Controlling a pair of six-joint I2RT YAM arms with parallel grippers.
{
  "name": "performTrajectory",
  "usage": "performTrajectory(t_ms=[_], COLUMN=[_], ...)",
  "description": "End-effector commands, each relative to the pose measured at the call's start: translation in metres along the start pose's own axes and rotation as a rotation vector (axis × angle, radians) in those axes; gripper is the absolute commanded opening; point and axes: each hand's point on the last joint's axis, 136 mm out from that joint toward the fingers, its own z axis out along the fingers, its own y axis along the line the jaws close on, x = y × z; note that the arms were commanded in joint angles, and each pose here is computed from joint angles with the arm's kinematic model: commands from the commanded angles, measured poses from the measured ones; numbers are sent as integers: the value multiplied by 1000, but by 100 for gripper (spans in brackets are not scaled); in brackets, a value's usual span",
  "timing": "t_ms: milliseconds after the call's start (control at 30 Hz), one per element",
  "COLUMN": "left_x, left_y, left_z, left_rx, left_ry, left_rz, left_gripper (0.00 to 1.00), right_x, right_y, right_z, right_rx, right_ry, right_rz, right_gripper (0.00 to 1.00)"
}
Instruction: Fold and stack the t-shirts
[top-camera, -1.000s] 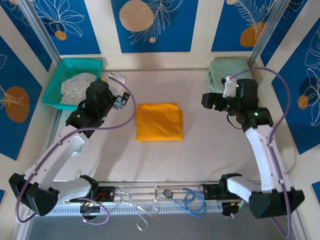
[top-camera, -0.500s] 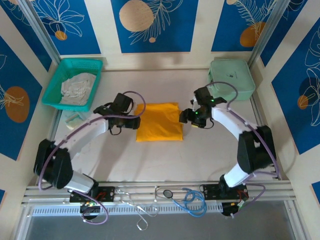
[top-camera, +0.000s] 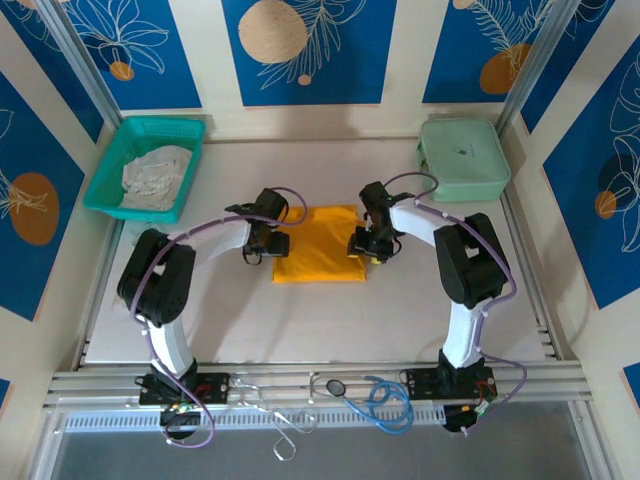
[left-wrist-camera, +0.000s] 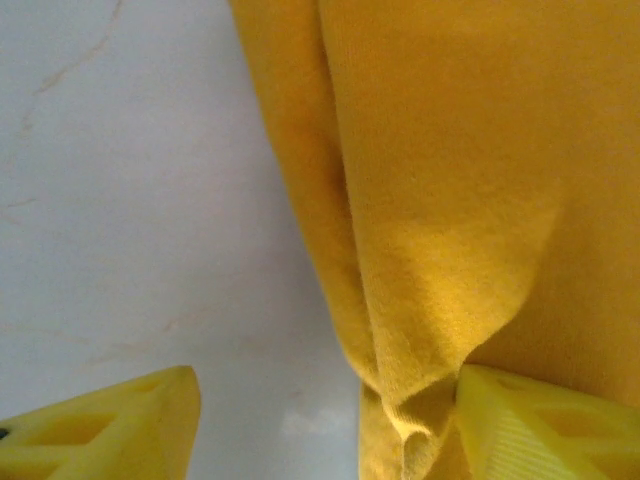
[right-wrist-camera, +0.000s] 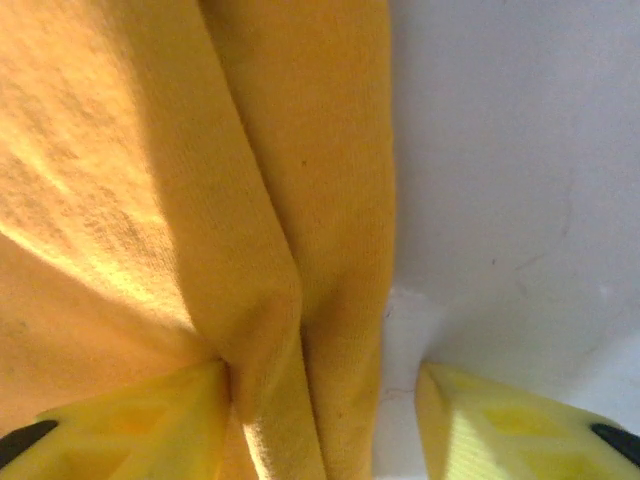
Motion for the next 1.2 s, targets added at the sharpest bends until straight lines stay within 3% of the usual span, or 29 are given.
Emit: performTrajectory(t_ms=[0, 233, 333, 500, 700, 1000, 1167], left_x=[-9, -6, -9, -22, -60, -154, -198], left_y=[-12, -20, -22, -27, -33, -12, 3], left_z=[10, 35, 42, 51, 61, 74, 83], left_rx=[26, 32, 32, 21, -6, -83, -101], left_ry=[-5, 40, 45, 49, 33, -45, -109], left_rz=[-9, -4, 1, 25, 85, 126, 139], left_gripper=[63, 48, 42, 23, 0, 0, 0], right_x=[-9, -15, -22, -45, -98, -189, -221], right_y=[7, 12, 14, 13, 18, 24, 28], right_z=[6, 11, 13, 12, -2, -20, -15], right_rx=[-29, -56, -66, -74, -98, -161, -202], right_ry=[1, 12, 7, -12, -88, -208, -229], right_rz=[9, 10, 12, 13, -20, -50, -39], right_gripper=[47, 32, 21, 1, 0, 0, 0])
